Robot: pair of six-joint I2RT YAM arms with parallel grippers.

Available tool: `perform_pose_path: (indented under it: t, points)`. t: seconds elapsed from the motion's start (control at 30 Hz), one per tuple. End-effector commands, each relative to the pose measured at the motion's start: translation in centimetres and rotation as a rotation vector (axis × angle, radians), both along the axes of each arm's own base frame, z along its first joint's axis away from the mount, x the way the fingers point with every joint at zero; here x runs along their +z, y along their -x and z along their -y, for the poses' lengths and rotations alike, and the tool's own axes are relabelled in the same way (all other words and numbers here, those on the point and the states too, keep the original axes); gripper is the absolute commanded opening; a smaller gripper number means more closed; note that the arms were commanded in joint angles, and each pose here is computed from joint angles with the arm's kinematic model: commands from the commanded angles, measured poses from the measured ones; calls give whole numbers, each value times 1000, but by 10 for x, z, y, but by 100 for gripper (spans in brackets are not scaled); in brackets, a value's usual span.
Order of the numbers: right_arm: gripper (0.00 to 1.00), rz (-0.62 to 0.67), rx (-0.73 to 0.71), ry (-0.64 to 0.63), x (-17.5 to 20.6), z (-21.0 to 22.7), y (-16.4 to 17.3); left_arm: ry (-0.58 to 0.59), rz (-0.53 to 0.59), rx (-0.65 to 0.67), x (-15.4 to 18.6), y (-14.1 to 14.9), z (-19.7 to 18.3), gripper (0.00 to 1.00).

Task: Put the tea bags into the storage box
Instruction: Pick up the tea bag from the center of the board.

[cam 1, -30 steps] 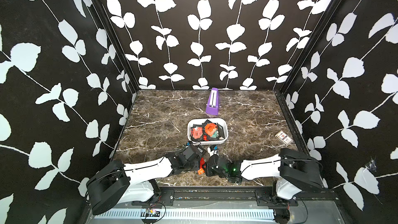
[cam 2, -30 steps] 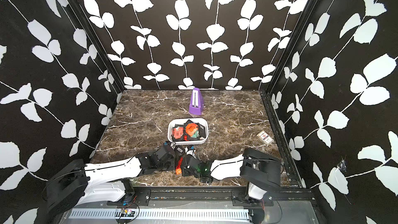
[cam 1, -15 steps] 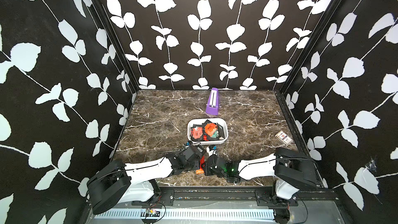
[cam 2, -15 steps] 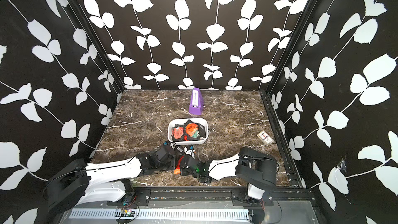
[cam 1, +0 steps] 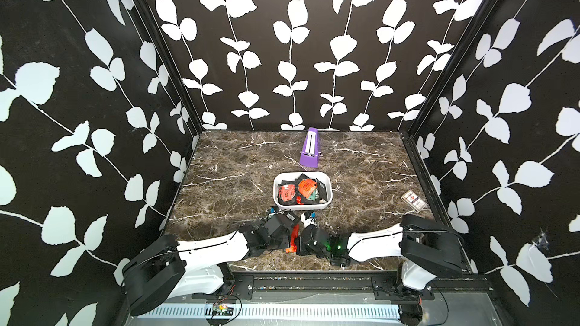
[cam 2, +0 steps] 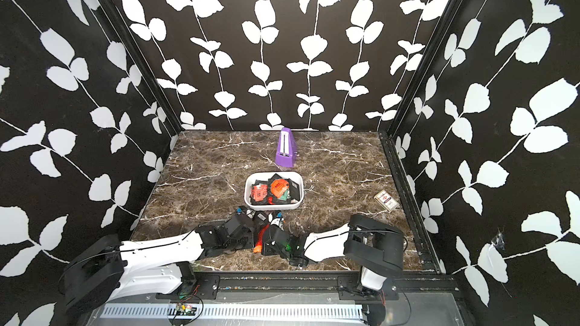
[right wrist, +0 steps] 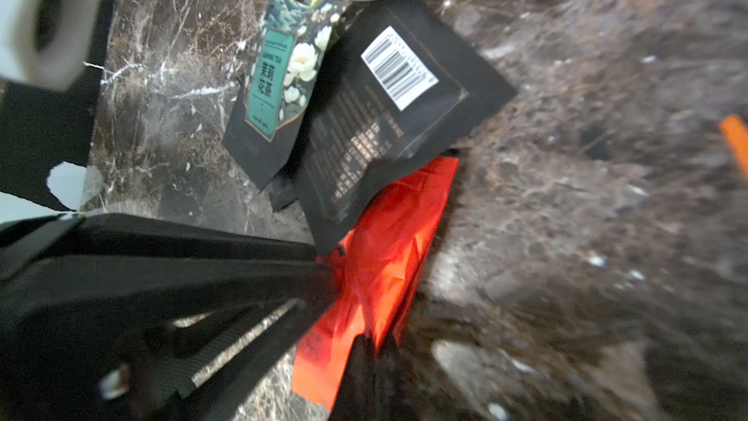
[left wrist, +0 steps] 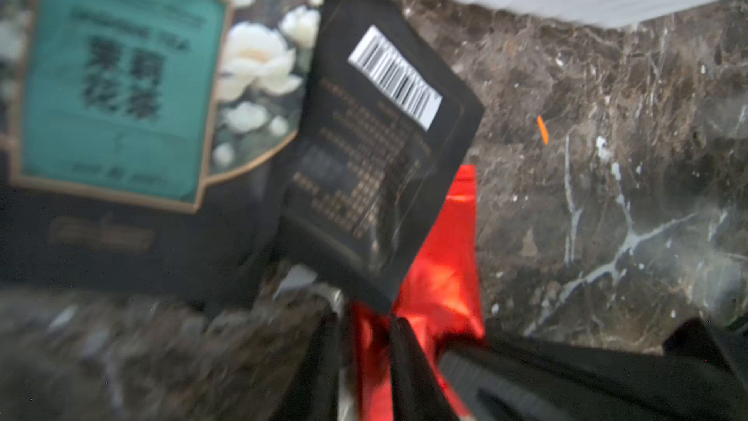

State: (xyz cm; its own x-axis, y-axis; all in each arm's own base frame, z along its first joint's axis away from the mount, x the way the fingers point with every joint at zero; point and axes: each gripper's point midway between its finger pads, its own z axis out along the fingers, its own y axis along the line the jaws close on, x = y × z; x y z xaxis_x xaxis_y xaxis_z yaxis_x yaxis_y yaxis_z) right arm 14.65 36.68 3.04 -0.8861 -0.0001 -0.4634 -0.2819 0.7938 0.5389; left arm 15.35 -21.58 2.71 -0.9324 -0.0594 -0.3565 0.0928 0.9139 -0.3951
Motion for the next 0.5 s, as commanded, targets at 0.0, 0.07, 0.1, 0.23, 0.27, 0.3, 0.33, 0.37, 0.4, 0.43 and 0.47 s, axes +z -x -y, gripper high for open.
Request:
perform_pose_path:
  t: [0.0,0.07,0.1,0.23,0.27,0.3,0.33,0.37,0.4,0.43,0.47]
  points:
    - [0,58,-17,26,22,7,-6,-101,50,4,14,-4,-19,27]
    - [0,73,-18,42,27,13,-7,-112,95,7,25,-10,-22,33]
    - [0,83,-20,57,30,17,-8,-112,116,9,31,-13,-22,36]
    - [0,109,-37,118,40,31,-11,-114,174,17,49,-22,-22,45]
    - [0,114,-46,133,42,35,-12,-114,184,17,53,-24,-21,46]
    - [0,120,-51,145,44,38,-13,-106,197,17,57,-25,-20,48]
    - [0,128,-55,161,47,42,-14,-96,210,14,62,-27,-18,50]
    - [0,134,-58,173,49,45,-15,-87,219,13,66,-28,-17,52]
    - [0,145,-60,182,52,48,-16,-78,231,15,70,-29,-17,54]
    - [0,153,-62,192,56,52,-17,-66,246,19,74,-31,-16,55]
    - [0,159,-65,202,58,55,-17,-58,261,22,77,-32,-17,56]
